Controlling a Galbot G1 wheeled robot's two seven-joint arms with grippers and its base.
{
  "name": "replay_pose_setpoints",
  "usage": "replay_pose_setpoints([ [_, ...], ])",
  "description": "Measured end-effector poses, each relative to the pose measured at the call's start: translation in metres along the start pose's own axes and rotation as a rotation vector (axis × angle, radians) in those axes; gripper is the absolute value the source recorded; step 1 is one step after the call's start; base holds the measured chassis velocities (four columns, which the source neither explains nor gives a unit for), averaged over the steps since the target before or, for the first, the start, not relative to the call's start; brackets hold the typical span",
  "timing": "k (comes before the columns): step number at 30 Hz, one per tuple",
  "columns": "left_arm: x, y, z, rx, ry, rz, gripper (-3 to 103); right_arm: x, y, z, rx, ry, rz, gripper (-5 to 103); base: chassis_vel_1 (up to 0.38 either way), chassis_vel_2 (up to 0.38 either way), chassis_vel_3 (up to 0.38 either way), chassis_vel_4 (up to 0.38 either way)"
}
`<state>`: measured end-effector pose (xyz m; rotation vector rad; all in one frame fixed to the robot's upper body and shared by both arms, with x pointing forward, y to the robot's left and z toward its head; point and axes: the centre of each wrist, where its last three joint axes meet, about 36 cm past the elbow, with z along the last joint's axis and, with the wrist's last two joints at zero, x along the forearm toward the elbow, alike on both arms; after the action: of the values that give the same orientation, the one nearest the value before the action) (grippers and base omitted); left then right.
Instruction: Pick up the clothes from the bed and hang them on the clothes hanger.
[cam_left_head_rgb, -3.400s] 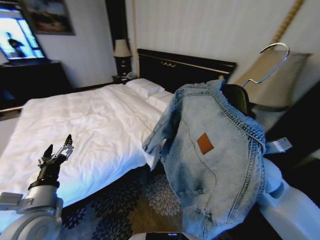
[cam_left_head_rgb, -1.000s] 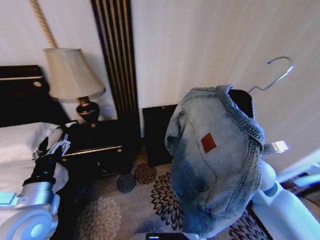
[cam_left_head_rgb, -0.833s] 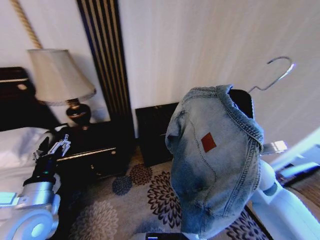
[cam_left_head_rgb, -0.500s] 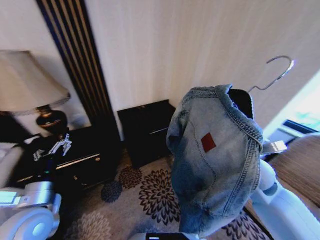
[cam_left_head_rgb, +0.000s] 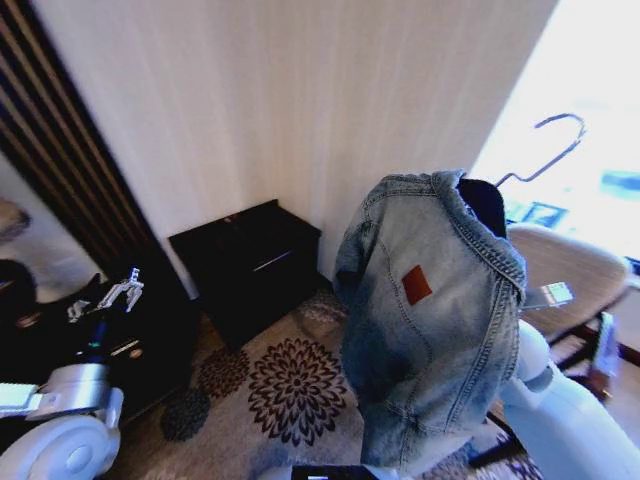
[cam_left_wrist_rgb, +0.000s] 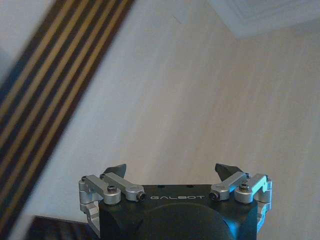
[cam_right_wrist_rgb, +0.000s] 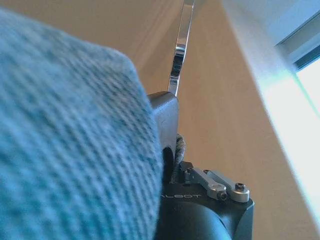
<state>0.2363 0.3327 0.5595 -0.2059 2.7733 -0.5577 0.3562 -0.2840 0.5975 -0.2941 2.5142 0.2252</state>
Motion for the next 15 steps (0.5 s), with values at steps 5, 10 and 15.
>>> replay_pose_setpoints([
  [5,0.0007,0.0003,0.0007,0.002,0.001,-0.003,100,0.0011,0.0003,-0.0003,-0.001,0.000,0.002,20,-0.121,-0.133,-0.128,-0.107],
  [10,0.0009,0.0003,-0.0012,-0.001,-0.004,-0.002,100,0.0005,0.0010,-0.0012,-0.002,-0.007,0.017,20,-0.121,-0.134,-0.136,-0.121],
  [15,-0.0001,0.0038,-0.0015,-0.006,-0.007,-0.007,100,0.0024,0.0011,-0.0025,0.023,0.000,0.068,20,-0.120,-0.132,-0.123,-0.126],
])
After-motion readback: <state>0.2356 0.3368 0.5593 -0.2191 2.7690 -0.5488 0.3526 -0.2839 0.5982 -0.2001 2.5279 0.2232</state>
